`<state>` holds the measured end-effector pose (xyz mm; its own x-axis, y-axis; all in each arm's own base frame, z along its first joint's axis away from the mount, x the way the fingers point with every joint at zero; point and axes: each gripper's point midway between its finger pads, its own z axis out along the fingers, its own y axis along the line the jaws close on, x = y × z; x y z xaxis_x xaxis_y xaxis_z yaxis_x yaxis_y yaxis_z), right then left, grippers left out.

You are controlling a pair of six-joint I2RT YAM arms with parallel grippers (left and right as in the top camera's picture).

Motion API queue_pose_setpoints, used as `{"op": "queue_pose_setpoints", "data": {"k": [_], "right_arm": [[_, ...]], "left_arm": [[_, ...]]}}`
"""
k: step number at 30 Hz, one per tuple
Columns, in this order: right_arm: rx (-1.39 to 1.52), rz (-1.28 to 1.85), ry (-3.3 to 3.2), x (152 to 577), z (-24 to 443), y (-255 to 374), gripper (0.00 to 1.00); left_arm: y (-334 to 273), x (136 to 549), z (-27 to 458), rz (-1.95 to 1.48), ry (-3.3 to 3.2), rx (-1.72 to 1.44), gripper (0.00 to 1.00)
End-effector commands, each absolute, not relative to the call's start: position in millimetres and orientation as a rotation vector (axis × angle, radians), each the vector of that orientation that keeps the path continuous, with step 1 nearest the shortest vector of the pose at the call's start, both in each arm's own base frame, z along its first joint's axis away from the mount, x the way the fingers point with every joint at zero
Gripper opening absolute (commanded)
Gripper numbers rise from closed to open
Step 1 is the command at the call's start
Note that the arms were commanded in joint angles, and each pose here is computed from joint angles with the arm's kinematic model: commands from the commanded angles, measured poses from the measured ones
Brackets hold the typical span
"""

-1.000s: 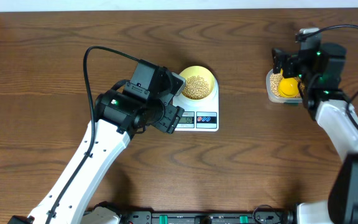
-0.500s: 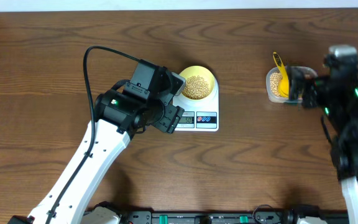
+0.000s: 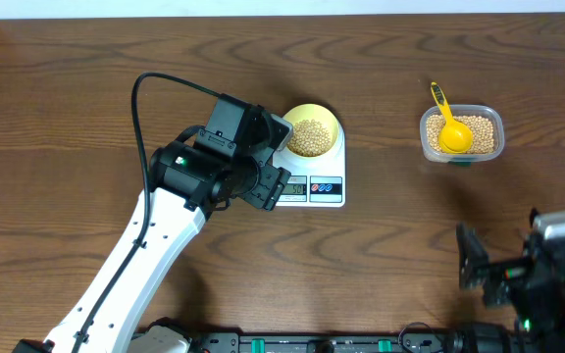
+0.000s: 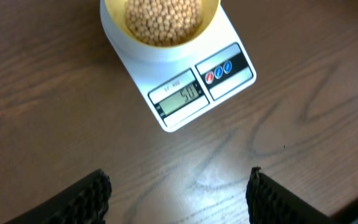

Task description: Scoop item into bowl and weigh 50g on scale

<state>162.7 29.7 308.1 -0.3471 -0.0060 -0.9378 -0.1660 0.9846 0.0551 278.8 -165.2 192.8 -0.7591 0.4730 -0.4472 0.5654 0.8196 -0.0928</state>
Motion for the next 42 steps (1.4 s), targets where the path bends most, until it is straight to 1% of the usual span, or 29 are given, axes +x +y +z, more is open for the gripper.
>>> {"op": "queue_pose_setpoints", "data": {"k": [1,5,9,18,22,29,39,42], "right_arm": [[-0.089,0.132,1.937,150.3,289.4,24.0,0.99],[-0.059,0.092,1.898,145.7,275.1,17.5,0.99],[-0.025,0.091,1.775,156.6,279.5,14.0,0.99],[0.040,0.192,1.685,189.9,252.8,16.0,0.99],[-0.059,0.288,1.616,205.8,247.3,34.7,0.99],[-0.187,0.397,1.565,222.3,215.1,57.0,0.99],[-0.101,0.324,1.624,235.0,180.8,40.1,0.99],[-0.127,0.282,1.636,237.2,170.8,38.1,0.99]], "left_arm": [[-163.9,277.7,197.9,-0.302,2.571,0.785,0.73],[-163.9,277.7,197.9,-0.302,2.571,0.785,0.73],[-163.9,277.7,197.9,-0.302,2.571,0.785,0.73],[-163.9,277.7,197.9,-0.302,2.571,0.785,0.73],[-163.9,277.7,197.9,-0.302,2.571,0.785,0.73],[-163.9,277.7,197.9,-0.302,2.571,0.785,0.73],[-163.9,277.7,197.9,-0.302,2.571,0.785,0.73],[-163.9,277.7,197.9,-0.302,2.571,0.785,0.73]]}}
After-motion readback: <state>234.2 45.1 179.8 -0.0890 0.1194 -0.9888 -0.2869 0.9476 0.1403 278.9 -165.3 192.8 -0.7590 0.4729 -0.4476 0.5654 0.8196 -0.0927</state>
